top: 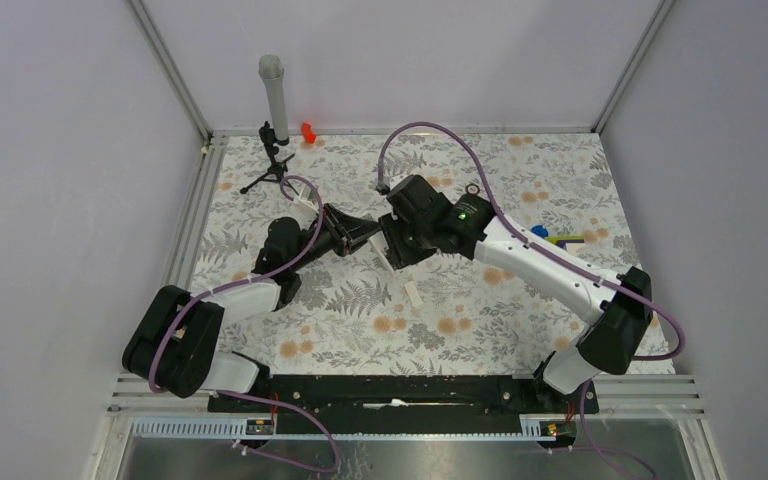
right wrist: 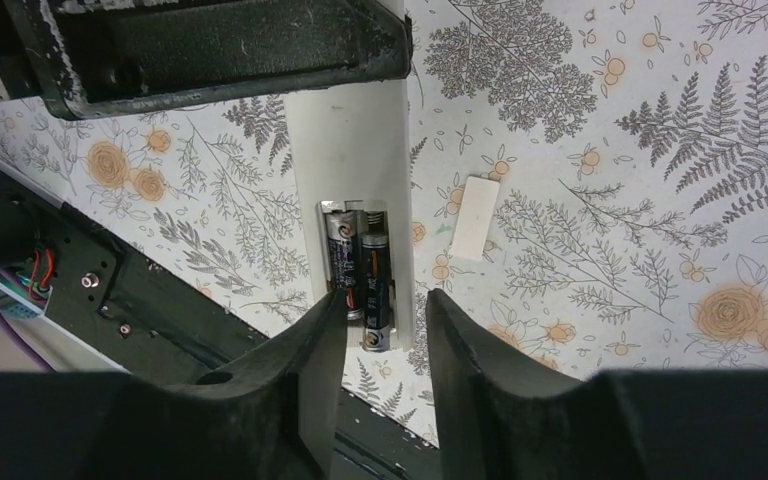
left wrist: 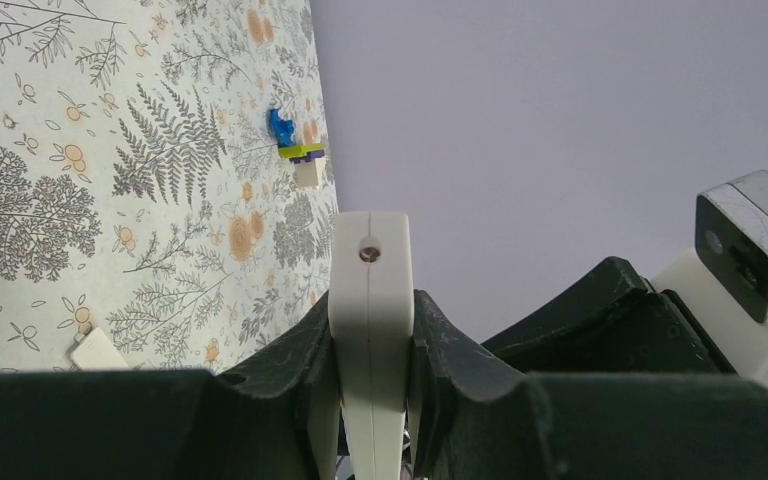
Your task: Load the batteries into the remote control
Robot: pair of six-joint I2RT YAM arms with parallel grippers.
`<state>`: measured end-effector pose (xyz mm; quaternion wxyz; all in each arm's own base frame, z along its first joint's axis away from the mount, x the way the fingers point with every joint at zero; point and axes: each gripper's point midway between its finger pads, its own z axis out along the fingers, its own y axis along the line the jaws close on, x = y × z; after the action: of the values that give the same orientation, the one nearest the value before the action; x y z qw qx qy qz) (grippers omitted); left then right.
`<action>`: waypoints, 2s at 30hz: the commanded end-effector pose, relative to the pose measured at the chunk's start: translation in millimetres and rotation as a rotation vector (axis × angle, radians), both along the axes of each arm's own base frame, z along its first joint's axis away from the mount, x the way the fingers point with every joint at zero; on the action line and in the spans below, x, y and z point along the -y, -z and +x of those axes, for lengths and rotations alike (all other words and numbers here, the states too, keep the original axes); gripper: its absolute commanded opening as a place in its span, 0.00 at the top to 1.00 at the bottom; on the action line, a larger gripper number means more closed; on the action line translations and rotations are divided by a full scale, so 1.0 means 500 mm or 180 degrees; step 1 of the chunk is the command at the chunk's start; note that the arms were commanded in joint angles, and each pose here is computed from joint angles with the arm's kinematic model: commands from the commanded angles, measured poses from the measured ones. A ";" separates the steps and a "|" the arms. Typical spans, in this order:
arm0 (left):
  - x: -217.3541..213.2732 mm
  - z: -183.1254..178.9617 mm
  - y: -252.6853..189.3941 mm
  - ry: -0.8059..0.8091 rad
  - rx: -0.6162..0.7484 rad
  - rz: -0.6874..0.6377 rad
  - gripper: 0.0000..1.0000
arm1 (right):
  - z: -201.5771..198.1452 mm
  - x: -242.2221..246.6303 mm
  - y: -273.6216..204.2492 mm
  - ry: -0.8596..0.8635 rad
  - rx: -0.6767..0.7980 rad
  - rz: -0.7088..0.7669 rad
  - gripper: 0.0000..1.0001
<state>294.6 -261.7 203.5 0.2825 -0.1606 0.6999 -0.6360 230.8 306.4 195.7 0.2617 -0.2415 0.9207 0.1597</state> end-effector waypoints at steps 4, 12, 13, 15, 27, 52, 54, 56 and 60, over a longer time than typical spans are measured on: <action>0.006 -0.005 -0.057 0.0059 0.0247 -0.0220 1.00 | 0.008 -0.021 -0.096 0.0120 0.0221 0.0510 0.41; -0.006 -0.002 -0.088 -0.0074 0.0190 -0.0419 1.00 | 0.004 -0.019 -0.153 0.0547 0.0323 0.1307 0.01; -0.007 -0.003 -0.098 -0.0085 0.0186 -0.0471 1.00 | 0.002 -0.017 -0.162 0.0602 0.0325 0.1470 0.01; -0.012 -0.001 -0.119 -0.0129 0.0167 -0.0576 1.00 | 0.000 -0.004 -0.191 0.0769 0.0383 0.1806 0.00; -0.029 -0.005 -0.180 -0.0129 -0.0628 -0.1413 1.00 | -0.005 0.038 -0.283 0.1246 0.0539 0.2905 0.00; -0.041 -0.004 -0.216 -0.0177 -0.0660 -0.1696 1.00 | 0.007 0.018 -0.269 0.1507 0.0258 0.3428 0.50; -0.038 -0.005 -0.220 -0.0154 -0.0639 -0.1702 1.00 | 0.010 0.017 -0.265 0.1533 0.0244 0.3413 0.51; -0.035 -0.006 -0.224 -0.0132 -0.0611 -0.1689 1.00 | 0.014 0.018 -0.264 0.1551 0.0236 0.3400 0.51; -0.030 -0.009 -0.229 -0.0109 -0.0590 -0.1696 1.00 | 0.018 0.012 -0.262 0.1543 0.0214 0.3360 0.49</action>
<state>296.4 -248.3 277.2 0.1479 -0.3398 0.5641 -0.7379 230.9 300.0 310.8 0.3912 0.1232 0.7524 0.5154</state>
